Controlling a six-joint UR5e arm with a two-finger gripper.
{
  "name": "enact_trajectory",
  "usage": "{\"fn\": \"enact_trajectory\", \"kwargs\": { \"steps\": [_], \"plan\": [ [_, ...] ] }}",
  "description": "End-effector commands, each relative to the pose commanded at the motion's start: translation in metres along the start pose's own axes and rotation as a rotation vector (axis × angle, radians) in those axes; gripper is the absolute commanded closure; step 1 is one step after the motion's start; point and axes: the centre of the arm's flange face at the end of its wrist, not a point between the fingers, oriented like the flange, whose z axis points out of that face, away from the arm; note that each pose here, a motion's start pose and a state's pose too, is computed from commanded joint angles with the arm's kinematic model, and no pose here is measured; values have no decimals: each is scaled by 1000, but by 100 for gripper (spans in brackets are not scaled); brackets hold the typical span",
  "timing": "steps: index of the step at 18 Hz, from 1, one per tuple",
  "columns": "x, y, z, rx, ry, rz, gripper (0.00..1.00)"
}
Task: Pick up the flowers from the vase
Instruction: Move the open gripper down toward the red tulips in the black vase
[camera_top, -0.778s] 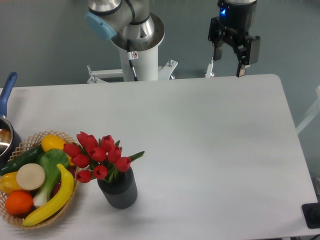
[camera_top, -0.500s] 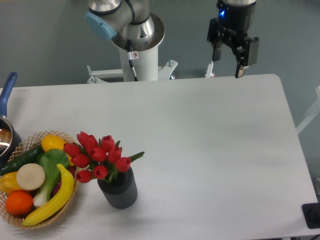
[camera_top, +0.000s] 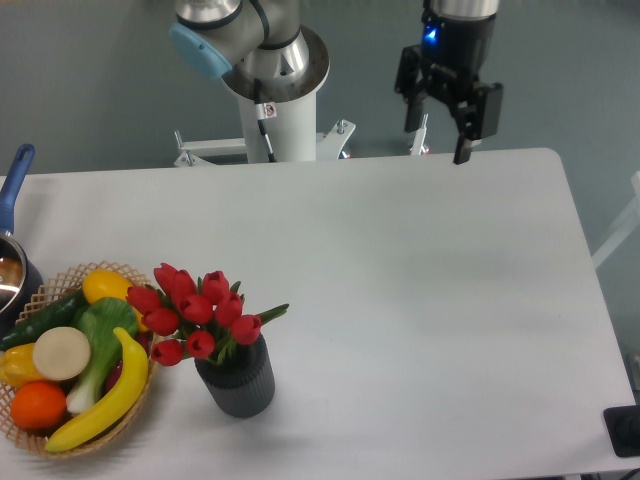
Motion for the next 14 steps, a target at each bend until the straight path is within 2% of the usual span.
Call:
{"fn": "enact_trajectory", "kwargs": {
  "steps": [5,8,10,14],
  "plan": [
    [18,-15,18,134,7,-201,0],
    [24,-21,26,149,35,-329,0],
    [40,-34,45,153,80,-336,0],
    [57,-48,70,169,85,-284,0]
  ]
}}
